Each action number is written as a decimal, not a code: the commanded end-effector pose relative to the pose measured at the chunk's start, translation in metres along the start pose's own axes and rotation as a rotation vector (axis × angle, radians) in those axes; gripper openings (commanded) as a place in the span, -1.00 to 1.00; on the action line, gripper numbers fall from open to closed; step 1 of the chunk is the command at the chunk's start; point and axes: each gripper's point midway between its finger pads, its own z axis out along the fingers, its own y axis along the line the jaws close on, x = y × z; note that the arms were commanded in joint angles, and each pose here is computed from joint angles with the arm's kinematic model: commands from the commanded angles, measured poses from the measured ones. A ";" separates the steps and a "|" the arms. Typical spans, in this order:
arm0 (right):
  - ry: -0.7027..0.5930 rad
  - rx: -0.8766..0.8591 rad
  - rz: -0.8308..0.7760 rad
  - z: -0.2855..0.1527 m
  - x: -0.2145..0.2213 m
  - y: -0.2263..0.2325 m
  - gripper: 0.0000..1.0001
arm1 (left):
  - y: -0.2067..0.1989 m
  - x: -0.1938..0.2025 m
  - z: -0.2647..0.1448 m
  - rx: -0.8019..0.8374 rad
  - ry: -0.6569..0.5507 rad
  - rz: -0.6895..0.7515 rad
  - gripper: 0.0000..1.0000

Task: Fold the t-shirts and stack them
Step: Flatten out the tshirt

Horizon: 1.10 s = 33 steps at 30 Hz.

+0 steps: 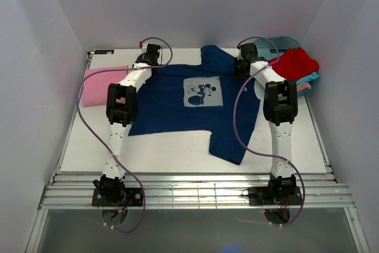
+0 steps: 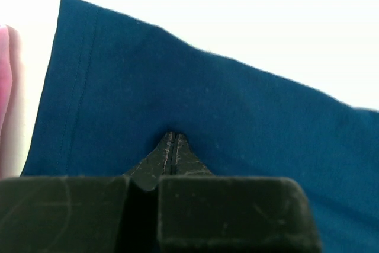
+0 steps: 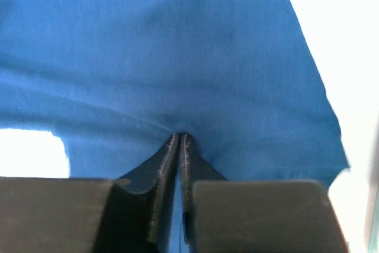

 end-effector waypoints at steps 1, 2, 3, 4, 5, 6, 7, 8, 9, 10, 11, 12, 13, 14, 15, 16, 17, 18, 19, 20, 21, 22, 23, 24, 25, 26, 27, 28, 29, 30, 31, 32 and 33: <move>-0.089 -0.012 -0.043 -0.037 -0.020 -0.002 -0.65 | 0.001 -0.048 -0.043 0.075 -0.074 -0.012 -1.00; -0.083 -0.008 -0.050 -0.042 -0.010 -0.004 -0.58 | 0.000 -0.071 -0.064 0.099 -0.122 -0.029 -0.89; -0.179 -0.013 -0.058 -0.070 -0.037 0.000 -0.52 | 0.000 -0.086 -0.077 0.108 -0.156 -0.041 -0.75; -0.206 -0.005 -0.061 -0.081 -0.041 -0.001 -0.40 | 0.001 -0.097 -0.089 0.119 -0.185 -0.048 -0.65; -0.231 -0.007 -0.066 -0.094 -0.045 0.001 -0.35 | 0.000 -0.100 -0.098 0.125 -0.196 -0.043 -0.58; -0.265 -0.006 -0.068 -0.115 -0.048 0.002 -0.29 | 0.005 -0.121 -0.124 0.136 -0.250 -0.066 -0.36; -0.270 -0.001 -0.067 -0.124 -0.047 0.004 -0.23 | 0.006 -0.125 -0.134 0.143 -0.264 -0.070 -0.26; -0.271 -0.006 -0.066 -0.132 -0.046 0.007 -0.22 | 0.006 -0.113 -0.138 0.142 -0.244 -0.054 -0.20; -0.287 -0.015 -0.053 -0.148 -0.048 0.012 -0.22 | 0.011 -0.112 -0.145 0.125 -0.252 -0.057 -0.14; -0.235 -0.017 -0.044 -0.149 -0.030 0.013 -0.22 | 0.016 -0.117 -0.163 0.126 -0.273 -0.066 -0.12; -0.214 -0.030 -0.038 -0.153 -0.022 0.020 -0.22 | 0.016 -0.107 -0.168 0.123 -0.261 -0.058 -0.12; -0.213 -0.038 -0.029 -0.164 -0.018 0.024 -0.23 | 0.023 -0.077 -0.160 0.099 -0.202 -0.027 -0.12; -0.138 -0.042 -0.007 -0.160 0.011 0.026 -0.24 | 0.030 -0.071 -0.171 0.088 -0.193 -0.050 -0.13; -0.112 -0.056 -0.012 -0.163 0.024 0.036 -0.24 | 0.032 -0.054 -0.172 0.079 -0.158 -0.049 -0.15; -0.105 -0.064 -0.014 -0.173 0.032 0.042 -0.25 | 0.045 -0.011 -0.163 0.039 -0.062 -0.021 -0.17; -0.085 -0.056 -0.020 -0.175 0.045 0.046 -0.25 | 0.051 0.008 -0.164 0.023 -0.022 -0.025 -0.20; -0.025 -0.059 -0.037 -0.174 0.076 0.058 -0.25 | 0.058 0.021 -0.168 0.011 0.002 -0.069 -0.25; -0.036 -0.055 -0.047 -0.185 0.082 0.063 -0.24 | 0.071 0.059 -0.165 -0.030 0.083 -0.050 -0.25; -0.027 -0.031 -0.057 -0.188 0.093 0.065 -0.23 | 0.079 0.075 -0.166 -0.057 0.118 -0.056 -0.24; 0.024 -0.032 -0.079 -0.191 0.121 0.075 -0.22 | 0.086 0.085 -0.169 -0.080 0.137 -0.093 -0.18; 0.015 -0.032 -0.082 -0.202 0.126 0.080 -0.21 | 0.091 0.100 -0.171 -0.099 0.176 -0.088 -0.16; 0.020 -0.012 -0.087 -0.207 0.135 0.081 -0.19 | 0.102 0.121 -0.172 -0.131 0.220 -0.077 -0.14; 0.030 -0.026 -0.109 -0.213 0.148 0.092 -0.17 | 0.106 0.128 -0.174 -0.155 0.231 -0.098 -0.14; 0.046 -0.021 -0.102 -0.221 0.165 0.091 -0.15 | 0.113 0.133 -0.179 -0.170 0.240 -0.102 -0.12; 0.049 -0.008 -0.102 -0.226 0.174 0.091 -0.15 | 0.117 0.138 -0.181 -0.187 0.246 -0.104 -0.11; 0.053 -0.019 -0.113 -0.232 0.184 0.097 -0.14 | 0.124 0.149 -0.183 -0.208 0.263 -0.099 -0.11; 0.056 -0.017 -0.089 -0.239 0.195 0.094 -0.14 | 0.128 0.147 -0.188 -0.219 0.254 -0.118 -0.10; 0.070 -0.015 -0.084 -0.244 0.204 0.093 -0.14 | 0.130 0.150 -0.189 -0.224 0.254 -0.122 -0.10; 0.077 -0.019 -0.083 -0.248 0.212 0.094 -0.14 | 0.134 0.155 -0.191 -0.234 0.261 -0.117 -0.09; 0.079 -0.022 -0.065 -0.254 0.221 0.091 -0.14 | 0.138 0.156 -0.193 -0.250 0.255 -0.126 -0.09; 0.087 -0.018 -0.063 -0.257 0.227 0.089 -0.14 | 0.140 0.155 -0.195 -0.255 0.252 -0.132 -0.09; 0.091 -0.019 -0.063 -0.260 0.231 0.088 -0.14 | 0.143 0.156 -0.197 -0.264 0.252 -0.133 -0.09; 0.088 -0.021 -0.058 -0.264 0.234 0.087 -0.14 | 0.147 0.160 -0.199 -0.278 0.260 -0.130 -0.08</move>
